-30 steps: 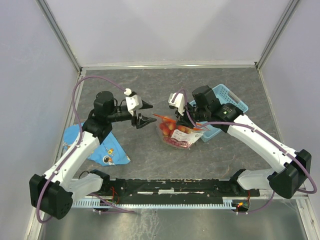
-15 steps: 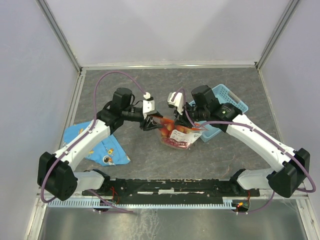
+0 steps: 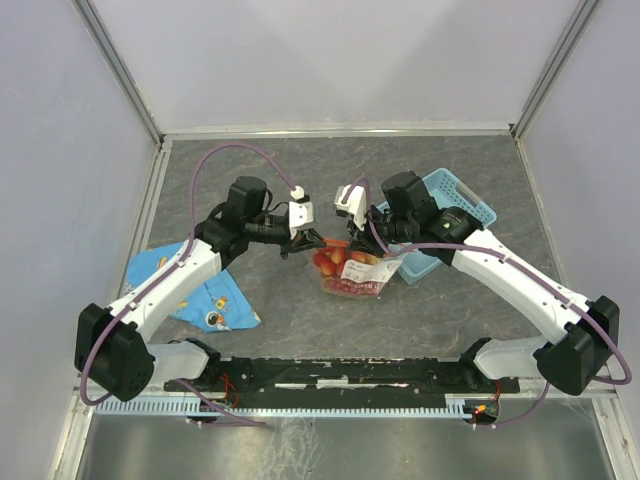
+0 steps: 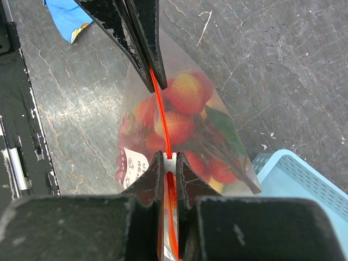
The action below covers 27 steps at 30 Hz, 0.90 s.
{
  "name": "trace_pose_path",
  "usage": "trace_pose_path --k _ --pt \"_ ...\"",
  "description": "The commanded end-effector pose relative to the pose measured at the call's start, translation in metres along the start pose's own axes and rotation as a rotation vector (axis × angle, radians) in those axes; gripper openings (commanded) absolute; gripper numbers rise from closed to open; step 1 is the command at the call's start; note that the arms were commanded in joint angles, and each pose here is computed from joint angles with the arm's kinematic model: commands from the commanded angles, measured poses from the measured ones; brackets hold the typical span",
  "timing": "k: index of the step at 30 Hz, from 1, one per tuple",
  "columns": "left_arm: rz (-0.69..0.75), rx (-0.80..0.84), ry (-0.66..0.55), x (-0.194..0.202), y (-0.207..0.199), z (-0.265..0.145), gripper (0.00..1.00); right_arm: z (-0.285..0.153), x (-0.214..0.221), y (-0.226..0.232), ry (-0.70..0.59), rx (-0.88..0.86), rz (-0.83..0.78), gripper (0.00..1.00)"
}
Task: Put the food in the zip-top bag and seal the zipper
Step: Zip the zipper food storage bag at the center of the board.
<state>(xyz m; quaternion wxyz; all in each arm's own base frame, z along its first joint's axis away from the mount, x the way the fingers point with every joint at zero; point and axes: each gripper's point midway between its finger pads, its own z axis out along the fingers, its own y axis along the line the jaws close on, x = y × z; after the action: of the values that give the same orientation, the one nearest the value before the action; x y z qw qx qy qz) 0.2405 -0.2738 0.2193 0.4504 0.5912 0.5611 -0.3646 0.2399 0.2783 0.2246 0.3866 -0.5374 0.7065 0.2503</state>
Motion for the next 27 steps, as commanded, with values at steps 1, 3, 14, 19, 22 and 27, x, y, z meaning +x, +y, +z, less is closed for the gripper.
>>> trace_pose_path --k 1,3,14,19,22,27 --pt "0.091 -0.119 0.022 -0.015 0.016 -0.016 0.03 -0.019 -0.004 -0.013 -0.002 0.102 -0.025 0.02" --pt "0.101 -0.154 0.029 -0.015 0.019 -0.020 0.03 -0.024 -0.002 -0.015 0.007 0.130 -0.026 0.02" --pt "0.108 -0.428 0.055 -0.017 0.052 -0.051 0.03 -0.041 0.016 -0.025 0.083 0.237 0.000 0.02" --pt "0.087 -0.568 0.083 -0.012 0.071 -0.066 0.03 -0.043 0.022 -0.028 0.102 0.258 0.011 0.02" --pt "0.070 -0.632 0.100 -0.008 0.080 -0.075 0.03 -0.043 0.023 -0.029 0.109 0.265 0.010 0.02" --pt "0.056 -0.742 0.125 -0.006 0.093 -0.090 0.03 -0.039 0.024 -0.033 0.120 0.275 0.013 0.02"
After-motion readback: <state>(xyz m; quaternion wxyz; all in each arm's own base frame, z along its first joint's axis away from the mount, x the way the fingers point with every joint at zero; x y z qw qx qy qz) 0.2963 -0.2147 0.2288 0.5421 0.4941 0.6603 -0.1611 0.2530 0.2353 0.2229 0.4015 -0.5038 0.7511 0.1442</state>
